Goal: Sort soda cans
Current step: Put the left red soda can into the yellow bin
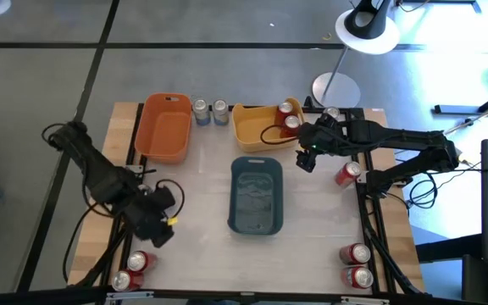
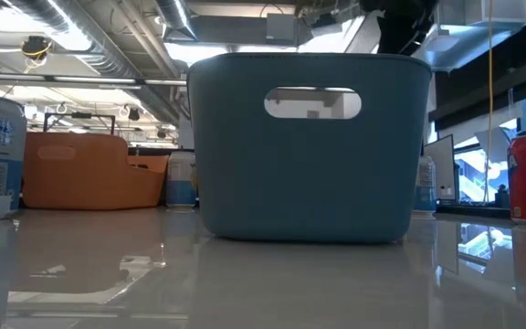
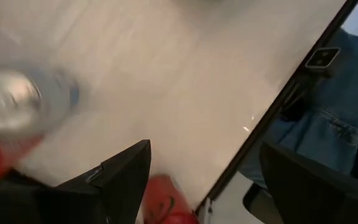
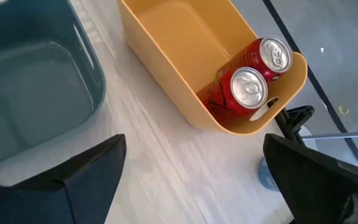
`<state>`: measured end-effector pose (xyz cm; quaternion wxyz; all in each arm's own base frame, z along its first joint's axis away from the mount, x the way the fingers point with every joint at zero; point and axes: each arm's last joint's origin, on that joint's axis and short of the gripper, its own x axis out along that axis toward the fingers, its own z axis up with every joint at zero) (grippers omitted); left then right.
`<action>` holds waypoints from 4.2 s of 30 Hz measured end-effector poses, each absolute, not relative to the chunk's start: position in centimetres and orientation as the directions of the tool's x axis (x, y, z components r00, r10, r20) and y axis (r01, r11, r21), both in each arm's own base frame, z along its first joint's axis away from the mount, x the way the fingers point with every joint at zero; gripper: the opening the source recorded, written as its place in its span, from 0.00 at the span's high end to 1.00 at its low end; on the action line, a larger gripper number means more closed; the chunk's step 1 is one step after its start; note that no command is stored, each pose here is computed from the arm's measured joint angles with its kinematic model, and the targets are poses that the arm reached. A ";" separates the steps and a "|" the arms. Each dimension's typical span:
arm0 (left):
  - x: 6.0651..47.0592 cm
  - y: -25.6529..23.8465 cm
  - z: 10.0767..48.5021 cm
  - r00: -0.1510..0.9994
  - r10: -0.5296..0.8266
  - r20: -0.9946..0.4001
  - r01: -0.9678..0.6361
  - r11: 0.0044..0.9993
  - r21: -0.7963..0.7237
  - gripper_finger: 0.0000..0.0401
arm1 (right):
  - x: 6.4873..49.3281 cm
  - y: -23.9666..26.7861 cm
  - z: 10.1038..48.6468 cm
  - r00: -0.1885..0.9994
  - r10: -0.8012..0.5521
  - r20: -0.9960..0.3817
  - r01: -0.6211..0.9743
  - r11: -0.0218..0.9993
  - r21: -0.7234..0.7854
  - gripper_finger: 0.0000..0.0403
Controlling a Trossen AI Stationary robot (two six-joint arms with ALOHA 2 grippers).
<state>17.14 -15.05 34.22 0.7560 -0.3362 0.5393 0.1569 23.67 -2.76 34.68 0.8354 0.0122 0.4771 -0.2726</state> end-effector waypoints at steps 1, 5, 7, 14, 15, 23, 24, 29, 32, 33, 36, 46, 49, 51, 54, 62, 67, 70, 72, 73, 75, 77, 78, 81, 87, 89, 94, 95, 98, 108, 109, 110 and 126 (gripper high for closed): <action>17.0 -15.5 34.0 0.360 -0.124 -0.925 -0.614 0.715 -0.335 0.28 | 23.7 -2.8 34.7 0.396 -0.444 -0.804 0.467 0.851 -0.240 0.06; 16.4 -17.1 33.1 0.281 -0.138 -0.950 -0.673 0.678 -0.297 0.28 | 23.7 -2.8 34.7 0.396 -0.444 -0.804 0.467 0.851 -0.240 0.06; 16.1 -18.0 32.7 0.224 -0.166 -0.960 -0.697 0.662 -0.277 0.28 | 23.7 -2.8 34.7 0.396 -0.444 -0.804 0.467 0.851 -0.240 0.06; 14.6 -20.5 31.3 0.090 -0.171 -0.981 -0.740 0.647 -0.181 0.28 | 23.7 -2.8 34.7 0.396 -0.444 -0.804 0.467 0.851 -0.240 0.06; 14.5 -20.7 31.2 0.079 -0.175 -0.981 -0.740 0.650 -0.175 0.28 | 23.7 -2.8 34.7 0.396 -0.444 -0.804 0.467 0.851 -0.240 0.06; 13.7 -22.9 30.5 0.082 -0.217 -0.973 -0.757 0.621 -0.202 0.28 | 23.7 -2.8 34.7 0.396 -0.448 -0.801 0.470 0.849 -0.242 0.06; 13.6 -23.2 30.3 0.075 -0.210 -0.975 -0.759 0.622 -0.192 0.28 | 23.7 -2.8 34.7 0.397 -0.448 -0.801 0.471 0.849 -0.241 0.06; 13.0 -24.5 29.0 0.040 -0.165 -0.985 -0.751 0.645 -0.139 0.28 | 23.7 -2.8 34.7 0.400 -0.448 -0.799 0.472 0.849 -0.240 0.06; 13.0 -25.0 28.4 0.028 -0.145 -0.989 -0.748 0.653 -0.117 0.28 | 23.7 -2.8 34.7 0.400 -0.449 -0.799 0.472 0.848 -0.240 0.06; 13.1 -25.2 28.2 0.025 -0.138 -0.990 -0.748 0.654 -0.110 0.28 | 23.7 -2.8 34.7 0.400 -0.448 -0.800 0.472 0.849 -0.240 0.06; 13.3 -25.5 27.7 0.022 -0.132 -0.991 -0.740 0.665 -0.105 0.28 | 23.7 -2.8 34.7 0.400 -0.448 -0.800 0.472 0.849 -0.240 0.06; 13.5 -26.0 26.2 -0.021 -0.079 -0.997 -0.696 0.716 -0.042 0.28 | 23.7 -2.8 34.7 0.400 -0.448 -0.799 0.471 0.849 -0.240 0.06; 13.3 -25.8 25.6 -0.058 -0.076 -0.995 -0.697 0.717 -0.015 0.28 | 23.7 -2.8 34.7 0.401 -0.448 -0.799 0.471 0.849 -0.240 0.06; 13.0 -25.7 25.4 -0.074 -0.062 -0.995 -0.694 0.720 0.006 0.28 | 23.7 -2.8 34.7 0.401 -0.448 -0.799 0.471 0.849 -0.240 0.06; 12.9 -25.6 25.2 -0.084 -0.045 -0.995 -0.692 0.722 0.026 0.28 | 23.7 -2.8 34.7 0.401 -0.448 -0.799 0.471 0.849 -0.240 0.06; 13.2 -25.1 25.8 -0.061 -0.065 -0.996 -0.705 0.709 -0.003 0.28 | 23.7 -2.8 34.7 0.401 -0.448 -0.799 0.472 0.849 -0.240 0.06; 13.7 -24.4 26.7 -0.022 -0.108 -0.994 -0.723 0.688 -0.059 0.28 | 23.7 -2.8 34.7 0.401 -0.448 -0.799 0.472 0.849 -0.239 0.06; 13.8 -23.8 27.2 -0.015 -0.119 -0.993 -0.733 0.677 -0.069 0.28 | 23.7 -2.8 34.7 0.401 -0.448 -0.799 0.472 0.848 -0.239 0.06; 13.8 -23.8 27.2 -0.008 -0.119 -0.993 -0.727 0.682 -0.076 0.28 | 23.7 -2.8 34.7 0.401 -0.448 -0.799 0.473 0.848 -0.239 0.06; 13.9 -23.8 27.2 -0.007 -0.120 -0.993 -0.723 0.686 -0.078 0.28 | 23.7 -2.8 34.7 0.401 -0.448 -0.799 0.473 0.848 -0.239 0.06; 13.8 -23.8 27.2 -0.011 -0.114 -0.993 -0.704 0.706 -0.074 0.28 | 23.7 -2.8 34.8 0.401 -0.448 -0.799 0.473 0.848 -0.238 0.06; 13.8 -23.9 27.2 -0.011 -0.114 -0.993 -0.699 0.711 -0.074 0.28 | 23.7 -2.8 34.8 0.401 -0.448 -0.799 0.473 0.848 -0.238 0.06; 13.8 -23.8 27.2 -0.013 -0.112 -0.994 -0.700 0.711 -0.071 0.28 | 23.7 -2.8 34.7 0.401 -0.448 -0.799 0.473 0.848 -0.239 0.06; 13.9 -23.7 27.2 -0.016 -0.112 -0.994 -0.705 0.706 -0.068 0.25 | 23.7 -2.8 34.7 0.401 -0.448 -0.799 0.473 0.848 -0.239 0.06; 13.9 -23.8 27.2 -0.016 -0.114 -0.993 -0.696 0.715 -0.070 0.12 | 23.7 -2.8 34.7 0.401 -0.448 -0.799 0.473 0.848 -0.239 0.06; 13.9 -23.8 27.2 -0.018 -0.115 -0.993 -0.681 0.728 -0.072 0.08 | 23.7 -2.8 34.7 0.401 -0.448 -0.799 0.473 0.848 -0.239 0.06; 14.0 -23.8 27.2 -0.013 -0.121 -0.993 -0.682 0.727 -0.080 0.05 | 23.7 -2.8 34.7 0.401 -0.448 -0.799 0.473 0.848 -0.238 0.06; 14.0 -23.8 27.2 -0.010 -0.122 -0.992 -0.695 0.714 -0.081 0.05 | 23.7 -2.8 34.8 0.401 -0.448 -0.799 0.473 0.848 -0.238 0.06; 13.9 -23.9 27.1 0.052 -0.075 -0.996 -0.701 0.707 -0.089 0.05 | 23.7 -2.8 34.8 0.401 -0.448 -0.799 0.473 0.848 -0.238 0.06; 13.1 -24.7 26.6 0.032 -0.055 -0.998 -0.672 0.738 -0.062 0.05 | 23.7 -2.7 34.7 0.409 -0.417 -0.812 0.460 0.863 -0.211 0.06; 12.9 -24.8 26.6 0.023 -0.060 -0.998 -0.674 0.736 -0.059 0.05 | 23.7 -2.7 34.7 0.409 -0.417 -0.812 0.460 0.863 -0.211 0.06; 12.8 -24.8 26.6 0.018 -0.062 -0.998 -0.684 0.728 -0.057 0.05 | 23.7 -2.7 34.7 0.409 -0.417 -0.812 0.460 0.863 -0.211 0.06; 11.8 -25.3 21.9 0.033 -0.116 -0.993 -0.726 0.680 -0.104 0.05 | 23.7 -2.7 34.7 0.410 -0.417 -0.811 0.459 0.863 -0.211 0.06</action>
